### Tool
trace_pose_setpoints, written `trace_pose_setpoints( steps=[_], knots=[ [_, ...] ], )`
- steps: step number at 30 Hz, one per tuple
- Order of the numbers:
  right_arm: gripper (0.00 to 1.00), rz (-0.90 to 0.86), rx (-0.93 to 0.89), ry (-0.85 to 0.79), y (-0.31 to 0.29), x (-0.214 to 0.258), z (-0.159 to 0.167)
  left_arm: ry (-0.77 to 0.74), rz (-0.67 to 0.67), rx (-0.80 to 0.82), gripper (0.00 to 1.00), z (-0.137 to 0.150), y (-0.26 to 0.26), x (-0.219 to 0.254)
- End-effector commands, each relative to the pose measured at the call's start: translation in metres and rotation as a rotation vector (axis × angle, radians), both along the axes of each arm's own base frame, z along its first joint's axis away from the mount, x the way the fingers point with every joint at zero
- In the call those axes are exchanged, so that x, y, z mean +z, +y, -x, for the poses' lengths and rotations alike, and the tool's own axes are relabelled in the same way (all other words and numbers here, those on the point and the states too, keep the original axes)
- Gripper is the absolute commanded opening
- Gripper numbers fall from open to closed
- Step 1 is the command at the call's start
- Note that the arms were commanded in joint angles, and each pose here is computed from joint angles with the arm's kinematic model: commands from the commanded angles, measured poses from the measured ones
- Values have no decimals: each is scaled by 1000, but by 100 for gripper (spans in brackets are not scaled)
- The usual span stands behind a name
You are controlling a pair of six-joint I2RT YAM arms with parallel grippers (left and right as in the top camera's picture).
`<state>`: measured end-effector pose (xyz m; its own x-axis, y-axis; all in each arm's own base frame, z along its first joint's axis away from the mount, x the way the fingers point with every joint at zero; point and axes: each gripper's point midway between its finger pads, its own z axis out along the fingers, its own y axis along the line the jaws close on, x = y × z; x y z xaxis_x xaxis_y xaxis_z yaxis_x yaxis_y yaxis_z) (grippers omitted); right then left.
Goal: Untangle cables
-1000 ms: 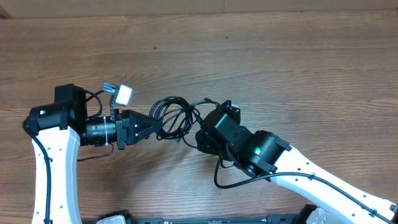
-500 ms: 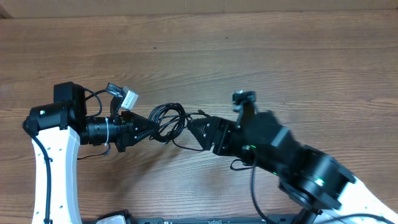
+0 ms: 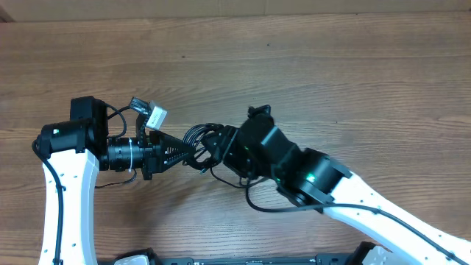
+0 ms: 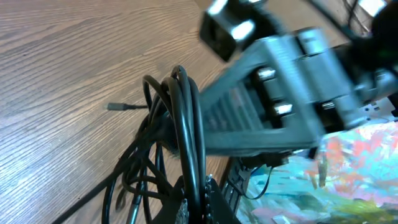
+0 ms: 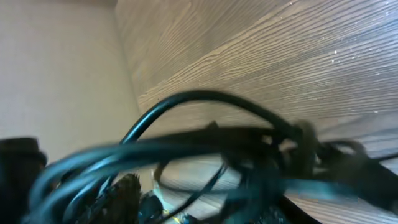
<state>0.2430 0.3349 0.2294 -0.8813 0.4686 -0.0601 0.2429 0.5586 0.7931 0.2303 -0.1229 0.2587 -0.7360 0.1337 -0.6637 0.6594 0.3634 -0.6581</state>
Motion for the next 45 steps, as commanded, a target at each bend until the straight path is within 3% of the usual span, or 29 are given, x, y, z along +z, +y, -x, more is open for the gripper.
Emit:
trace_pose_setpoints(
  steps=[1,4,5,10,14,21,26,31,33,37,41,45],
  knots=[
    [50,-18,-32,24,6,-5,-7,-83,87,-40,4,5,-10,21],
    [8,12,-32,43,5,-15,-7,-97,79,-58,4,9,-11,20],
    [4,33,-38,53,1,-19,-5,-98,71,-58,4,9,-11,19],
    [4,152,9,39,-21,-28,8,-126,-43,-43,4,0,1,1],
    [4,165,102,-81,-31,-4,17,-56,-203,31,4,-15,18,-24],
    [4,83,242,-429,-62,84,47,221,-413,422,4,-56,64,-57],
    [4,31,234,-507,-94,116,73,338,-374,637,4,-77,77,-55],
    [4,124,191,-480,-120,101,77,375,-268,672,5,-87,70,-44],
    [13,192,174,-444,-129,86,75,364,-210,628,4,-87,61,-36],
    [52,269,183,-382,-129,63,71,257,-71,439,5,-80,34,-9],
    [65,307,193,-338,-117,47,62,123,71,250,4,-65,13,20],
    [67,366,218,-262,-103,20,54,127,74,247,4,-64,13,20]
  ],
)
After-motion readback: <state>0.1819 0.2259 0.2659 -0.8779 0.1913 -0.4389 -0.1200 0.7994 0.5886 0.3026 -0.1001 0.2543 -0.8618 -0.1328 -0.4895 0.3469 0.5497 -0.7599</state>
